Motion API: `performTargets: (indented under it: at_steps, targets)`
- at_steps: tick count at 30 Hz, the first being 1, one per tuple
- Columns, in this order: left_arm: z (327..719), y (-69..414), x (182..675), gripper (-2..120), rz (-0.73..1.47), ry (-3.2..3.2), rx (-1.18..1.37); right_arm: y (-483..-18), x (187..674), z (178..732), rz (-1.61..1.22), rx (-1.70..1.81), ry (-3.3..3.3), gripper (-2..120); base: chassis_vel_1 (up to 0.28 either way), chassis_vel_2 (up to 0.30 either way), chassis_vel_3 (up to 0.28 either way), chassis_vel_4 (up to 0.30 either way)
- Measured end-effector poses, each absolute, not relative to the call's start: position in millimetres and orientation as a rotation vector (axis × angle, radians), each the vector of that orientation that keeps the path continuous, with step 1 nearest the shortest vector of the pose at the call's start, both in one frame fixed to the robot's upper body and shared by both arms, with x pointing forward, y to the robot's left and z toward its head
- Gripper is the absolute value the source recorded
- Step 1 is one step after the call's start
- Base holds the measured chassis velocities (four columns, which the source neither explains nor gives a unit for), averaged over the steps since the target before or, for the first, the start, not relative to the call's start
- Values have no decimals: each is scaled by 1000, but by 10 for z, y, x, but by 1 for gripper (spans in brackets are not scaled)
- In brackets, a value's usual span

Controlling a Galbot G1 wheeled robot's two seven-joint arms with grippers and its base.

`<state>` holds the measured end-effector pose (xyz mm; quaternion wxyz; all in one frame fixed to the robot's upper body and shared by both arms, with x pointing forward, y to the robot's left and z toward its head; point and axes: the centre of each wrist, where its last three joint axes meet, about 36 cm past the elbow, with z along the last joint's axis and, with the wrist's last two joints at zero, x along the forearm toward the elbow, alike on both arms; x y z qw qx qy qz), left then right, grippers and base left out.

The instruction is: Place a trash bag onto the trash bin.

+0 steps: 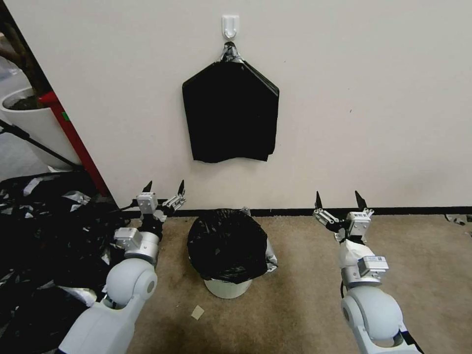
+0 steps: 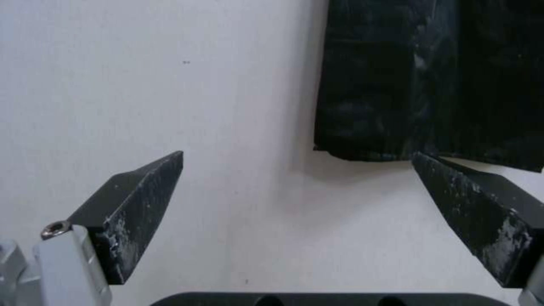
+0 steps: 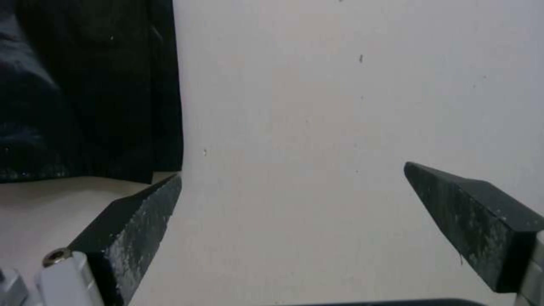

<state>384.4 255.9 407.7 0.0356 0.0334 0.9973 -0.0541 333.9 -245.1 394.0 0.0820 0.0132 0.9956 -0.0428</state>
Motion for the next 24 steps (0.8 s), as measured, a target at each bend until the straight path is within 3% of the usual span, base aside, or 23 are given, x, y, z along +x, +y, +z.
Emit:
performTargets:
  at_steps: [24]
  targets:
    - [4084,2551,3837,100,-128,3064,84,-2440,3337,3938,-127,41,2977,100,0,0,0,0]
